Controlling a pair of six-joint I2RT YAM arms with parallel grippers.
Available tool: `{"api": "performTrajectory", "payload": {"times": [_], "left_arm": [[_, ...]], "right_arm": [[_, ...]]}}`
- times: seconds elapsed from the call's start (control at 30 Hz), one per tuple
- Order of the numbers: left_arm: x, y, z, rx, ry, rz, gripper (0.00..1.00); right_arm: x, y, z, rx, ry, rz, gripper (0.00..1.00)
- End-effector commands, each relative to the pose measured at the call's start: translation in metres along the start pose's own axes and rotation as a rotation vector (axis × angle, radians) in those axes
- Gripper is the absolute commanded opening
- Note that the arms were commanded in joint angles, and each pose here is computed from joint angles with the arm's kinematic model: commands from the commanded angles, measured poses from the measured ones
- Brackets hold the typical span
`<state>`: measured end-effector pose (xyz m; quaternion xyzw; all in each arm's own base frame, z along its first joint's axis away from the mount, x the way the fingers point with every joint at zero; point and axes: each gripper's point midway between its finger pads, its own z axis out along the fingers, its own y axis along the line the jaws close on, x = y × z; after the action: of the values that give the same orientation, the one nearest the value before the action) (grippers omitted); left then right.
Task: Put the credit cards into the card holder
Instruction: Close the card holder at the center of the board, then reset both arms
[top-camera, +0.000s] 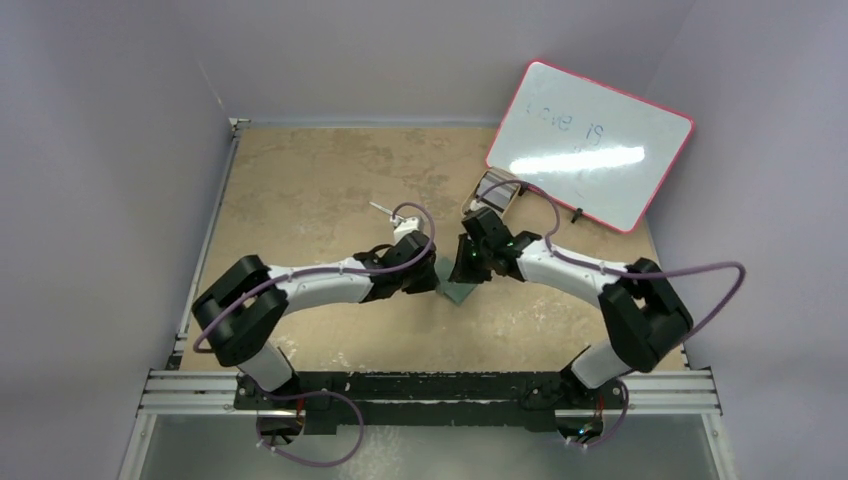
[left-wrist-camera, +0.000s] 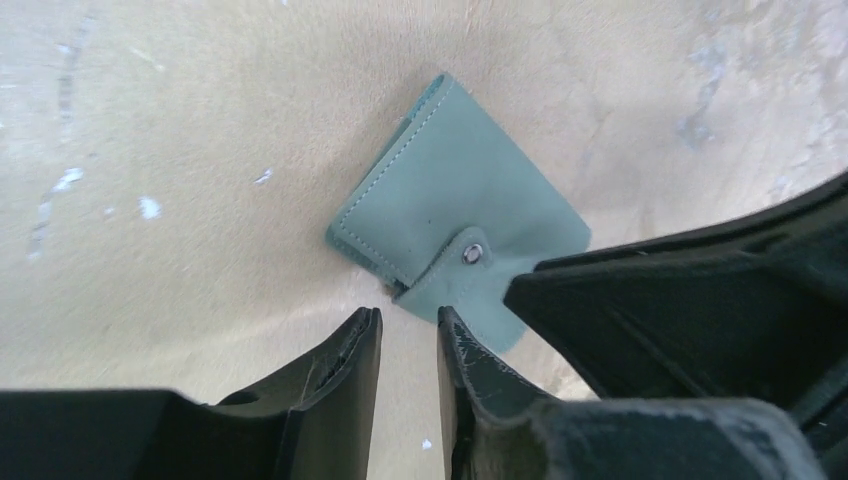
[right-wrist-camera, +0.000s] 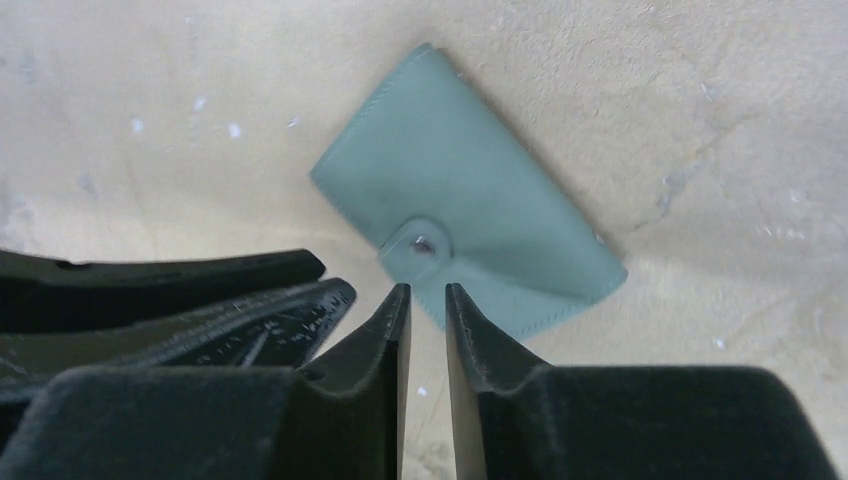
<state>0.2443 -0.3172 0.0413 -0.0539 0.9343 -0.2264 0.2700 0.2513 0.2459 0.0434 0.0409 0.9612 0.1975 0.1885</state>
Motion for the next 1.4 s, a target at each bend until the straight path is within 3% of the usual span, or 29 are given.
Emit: {"api": "performTrajectory", "payload": {"times": [0.0,0.2,0.33,0.47,0.5,0.67,0.87,1.37], "left_arm": [[-0.060,-0.028,-0.057,0.043,-0.171,-0.027,0.29],[-0.119,-0.031,-0.141,-0.003,-0.355,-0.004,0.40],[-0.148,-0.034,-0.201,0.010,-0.447,0.014,0.55],[-0.164,-0.030,-0.252,0.044,-0.523,-0.009,0.61],[-0.165,-0.029,-0.260,0.057,-0.537,-0.019,0.61],[-0.159,-0.012,-0.279,0.106,-0.576,-0.081,0.64],[-0.147,0.014,-0.275,0.089,-0.603,-0.136,0.65],[-0.148,0.022,-0.277,0.079,-0.635,-0.125,0.66]], "right_arm": [[-0.038,0.024,-0.058,-0.057,-0.174,-0.008,0.24],[-0.083,0.032,-0.151,-0.101,-0.459,-0.040,0.35],[-0.093,0.033,-0.211,-0.161,-0.603,-0.048,0.51],[-0.090,0.028,-0.242,-0.200,-0.665,-0.036,0.97],[-0.088,0.026,-0.247,-0.201,-0.671,-0.029,0.99],[-0.080,0.014,-0.253,-0.197,-0.683,0.009,0.99],[-0.081,0.011,-0.256,-0.209,-0.723,0.019,0.99],[-0.081,0.011,-0.252,-0.200,-0.713,0.017,0.99]]}}
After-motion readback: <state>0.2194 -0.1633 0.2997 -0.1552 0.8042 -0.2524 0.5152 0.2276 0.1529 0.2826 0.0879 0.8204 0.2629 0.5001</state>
